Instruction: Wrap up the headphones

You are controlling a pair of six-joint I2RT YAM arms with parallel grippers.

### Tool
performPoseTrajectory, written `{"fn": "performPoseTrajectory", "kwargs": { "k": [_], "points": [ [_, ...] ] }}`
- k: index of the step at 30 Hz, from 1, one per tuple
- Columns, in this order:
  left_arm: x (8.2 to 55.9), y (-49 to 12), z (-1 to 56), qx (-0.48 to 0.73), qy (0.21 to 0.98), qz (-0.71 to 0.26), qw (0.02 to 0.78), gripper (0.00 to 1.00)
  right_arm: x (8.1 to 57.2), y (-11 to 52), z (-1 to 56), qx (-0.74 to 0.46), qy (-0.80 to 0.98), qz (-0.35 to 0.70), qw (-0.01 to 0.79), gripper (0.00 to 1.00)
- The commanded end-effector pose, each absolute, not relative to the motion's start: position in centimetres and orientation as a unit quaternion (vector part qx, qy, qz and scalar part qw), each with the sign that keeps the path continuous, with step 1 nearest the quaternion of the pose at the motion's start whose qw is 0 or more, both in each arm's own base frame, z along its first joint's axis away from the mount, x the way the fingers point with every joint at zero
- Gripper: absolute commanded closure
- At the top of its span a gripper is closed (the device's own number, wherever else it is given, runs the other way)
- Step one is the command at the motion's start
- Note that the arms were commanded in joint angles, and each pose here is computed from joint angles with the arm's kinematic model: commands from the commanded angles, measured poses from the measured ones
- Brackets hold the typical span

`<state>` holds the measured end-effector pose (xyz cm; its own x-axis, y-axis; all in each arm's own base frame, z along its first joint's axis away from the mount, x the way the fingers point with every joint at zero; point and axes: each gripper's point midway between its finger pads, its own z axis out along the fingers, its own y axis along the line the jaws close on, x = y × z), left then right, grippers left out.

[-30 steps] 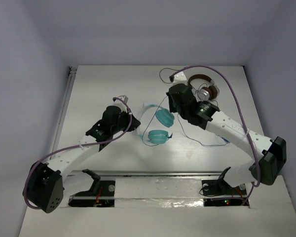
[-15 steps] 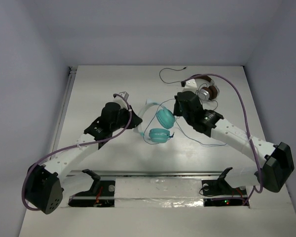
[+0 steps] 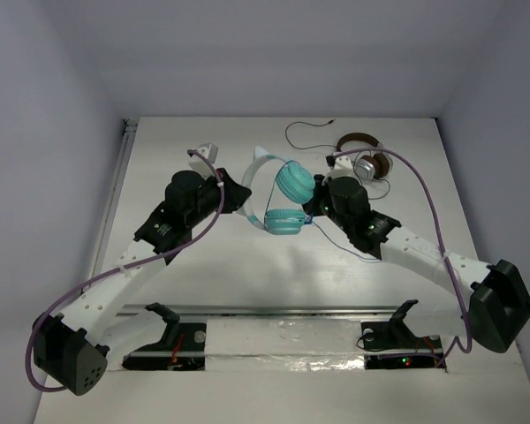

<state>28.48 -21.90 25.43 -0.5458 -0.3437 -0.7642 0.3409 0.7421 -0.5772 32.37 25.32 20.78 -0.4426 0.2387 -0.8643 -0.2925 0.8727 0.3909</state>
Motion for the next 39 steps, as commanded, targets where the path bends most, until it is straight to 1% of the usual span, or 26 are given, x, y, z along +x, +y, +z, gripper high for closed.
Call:
{"fn": "performPoseTrajectory", "kwargs": {
  "k": [1,2,3,5,6,8,9,10,13,14,16,18,22,26,31,35,39],
  "points": [
    [28.5,-22.7,32.0,0.003,0.744,-0.418,0.522,1.0,32.4,27.0,25.1,-0.017,0.754,0.328,0.569,0.8],
    [28.4,-22.8,32.4,0.003,0.741,-0.423,0.522,1.0,32.3,27.0,25.1,-0.018,0.751,0.331,0.57,0.75],
    [28.5,-22.6,32.5,0.0,0.74,-0.423,0.523,1.0,32.1,27.1,24.9,-0.022,0.749,0.335,0.571,0.64],
    [28.4,-22.9,33.4,0.003,0.734,-0.433,0.524,1.0,31.9,27.6,25.5,-0.031,0.737,0.354,0.576,0.58],
    [28.5,-22.7,33.8,0.0,0.73,-0.437,0.526,1.0,31.8,27.8,25.5,-0.034,0.732,0.36,0.577,0.51],
    [28.4,-22.7,35.4,0.005,0.719,-0.447,0.532,1.0,31.6,28.4,25.1,-0.047,0.724,0.373,0.578,0.46],
    [28.5,-22.6,35.7,0.005,0.718,-0.449,0.532,1.0,31.6,28.6,24.8,-0.05,0.722,0.375,0.579,0.4],
    [28.3,-22.7,36.1,0.01,0.717,-0.453,0.53,1.0,32.0,28.5,24.3,-0.048,0.721,0.374,0.582,0.37],
    [28.3,-22.3,37.7,0.012,0.715,-0.447,0.537,1.0,33.0,27.9,23.7,-0.05,0.716,0.372,0.589,0.35],
    [28.1,-22.1,38.8,0.013,0.709,-0.447,0.546,1.0,33.1,27.6,22.7,-0.053,0.72,0.369,0.585,0.34],
    [28.1,-21.5,39.0,0.013,0.714,-0.435,0.548,1.0,33.5,27.1,22.6,-0.053,0.711,0.375,0.592,0.34],
    [27.9,-21.0,40.3,0.014,0.707,-0.435,0.557,1.0,33.9,26.8,21.4,-0.063,0.719,0.374,0.583,0.33],
    [28.2,-19.6,42.3,0.009,0.702,-0.418,0.576,1.0,33.4,28.1,20.3,-0.088,0.723,0.396,0.559,0.33],
    [28.3,-18.5,46.1,0.011,0.68,-0.414,0.605,1.0,32.8,28.7,19.1,-0.088,0.731,0.414,0.536,0.33],
    [28.7,-18.0,48.0,0.011,0.673,-0.412,0.614,1.0,32.1,29.4,17.5,-0.09,0.738,0.434,0.509,0.35],
    [29.1,-16.1,50.1,-0.002,0.658,-0.401,0.637,1.0,31.9,29.3,15.3,-0.077,0.754,0.432,0.489,0.36],
    [29.1,-14.4,51.9,-0.014,0.646,-0.381,0.661,1.0,31.5,29.2,14.8,-0.071,0.757,0.437,0.481,0.36]
  ]
}}
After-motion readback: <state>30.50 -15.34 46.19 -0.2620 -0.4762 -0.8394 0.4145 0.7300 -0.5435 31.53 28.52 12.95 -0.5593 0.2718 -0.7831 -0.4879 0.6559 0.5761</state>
